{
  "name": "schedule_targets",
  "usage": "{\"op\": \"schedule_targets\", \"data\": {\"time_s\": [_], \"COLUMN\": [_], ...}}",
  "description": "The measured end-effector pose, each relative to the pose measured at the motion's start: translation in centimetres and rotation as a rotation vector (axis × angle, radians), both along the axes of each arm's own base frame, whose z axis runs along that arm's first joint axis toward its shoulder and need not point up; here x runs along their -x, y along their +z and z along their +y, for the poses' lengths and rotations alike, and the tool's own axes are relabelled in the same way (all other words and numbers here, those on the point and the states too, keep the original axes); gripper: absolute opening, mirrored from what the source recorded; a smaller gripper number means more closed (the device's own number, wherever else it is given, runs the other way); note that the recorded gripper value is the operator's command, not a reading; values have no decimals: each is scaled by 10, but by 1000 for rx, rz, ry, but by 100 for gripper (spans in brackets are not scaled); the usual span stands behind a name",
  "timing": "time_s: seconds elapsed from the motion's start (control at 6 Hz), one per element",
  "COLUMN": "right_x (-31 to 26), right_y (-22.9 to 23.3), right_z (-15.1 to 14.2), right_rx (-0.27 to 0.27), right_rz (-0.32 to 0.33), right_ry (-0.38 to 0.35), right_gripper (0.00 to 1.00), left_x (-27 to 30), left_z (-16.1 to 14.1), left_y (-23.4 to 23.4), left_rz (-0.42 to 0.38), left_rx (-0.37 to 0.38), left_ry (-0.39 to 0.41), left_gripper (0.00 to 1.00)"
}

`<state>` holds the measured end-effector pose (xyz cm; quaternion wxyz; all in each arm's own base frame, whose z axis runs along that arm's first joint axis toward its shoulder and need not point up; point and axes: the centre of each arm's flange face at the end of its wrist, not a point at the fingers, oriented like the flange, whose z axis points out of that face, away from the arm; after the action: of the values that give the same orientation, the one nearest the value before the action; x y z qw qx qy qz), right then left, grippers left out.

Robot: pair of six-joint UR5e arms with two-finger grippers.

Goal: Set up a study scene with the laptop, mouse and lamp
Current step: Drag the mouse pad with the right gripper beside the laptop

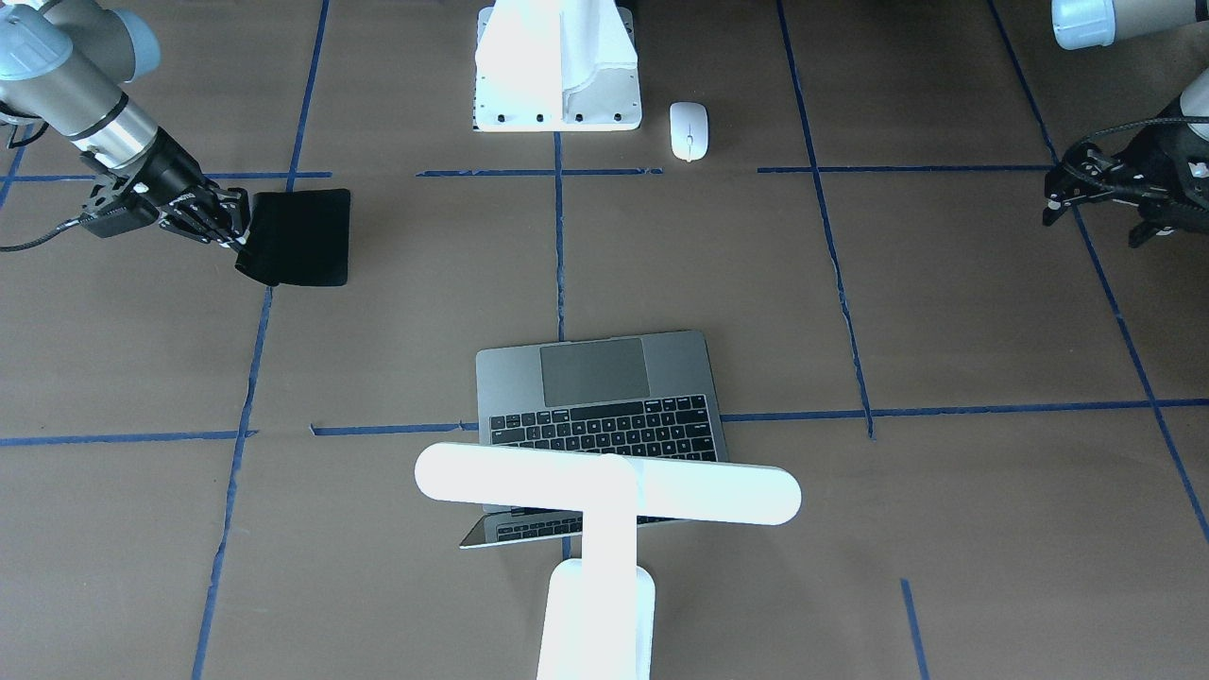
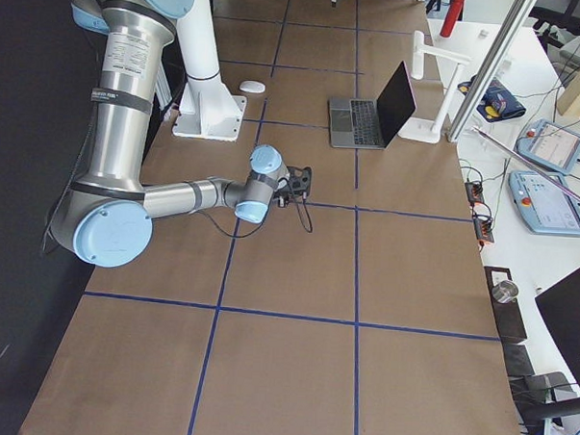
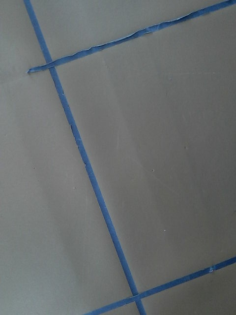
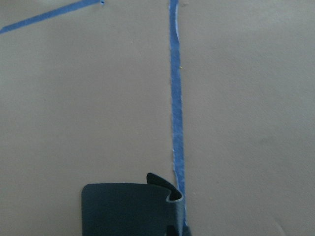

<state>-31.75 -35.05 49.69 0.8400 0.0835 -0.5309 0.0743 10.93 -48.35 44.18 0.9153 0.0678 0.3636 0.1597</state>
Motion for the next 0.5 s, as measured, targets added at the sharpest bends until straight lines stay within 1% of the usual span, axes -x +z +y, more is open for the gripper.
{"op": "schedule_targets", "data": {"time_s": [0.33,0.5], "right_x": [28,46], "right_y": [-51,-74], "right_z": [-50,-82], "right_rx": [11,20], "right_rz": [16,28], "right_ry": [49,74], "right_gripper": [0,0], "left_x": [0,0], "left_z": [0,0], "left_y": [0,-1], "left_rz": [0,1], "left_rx": [0,-2], "left_ry": [0,0], "left_gripper": [100,100]}}
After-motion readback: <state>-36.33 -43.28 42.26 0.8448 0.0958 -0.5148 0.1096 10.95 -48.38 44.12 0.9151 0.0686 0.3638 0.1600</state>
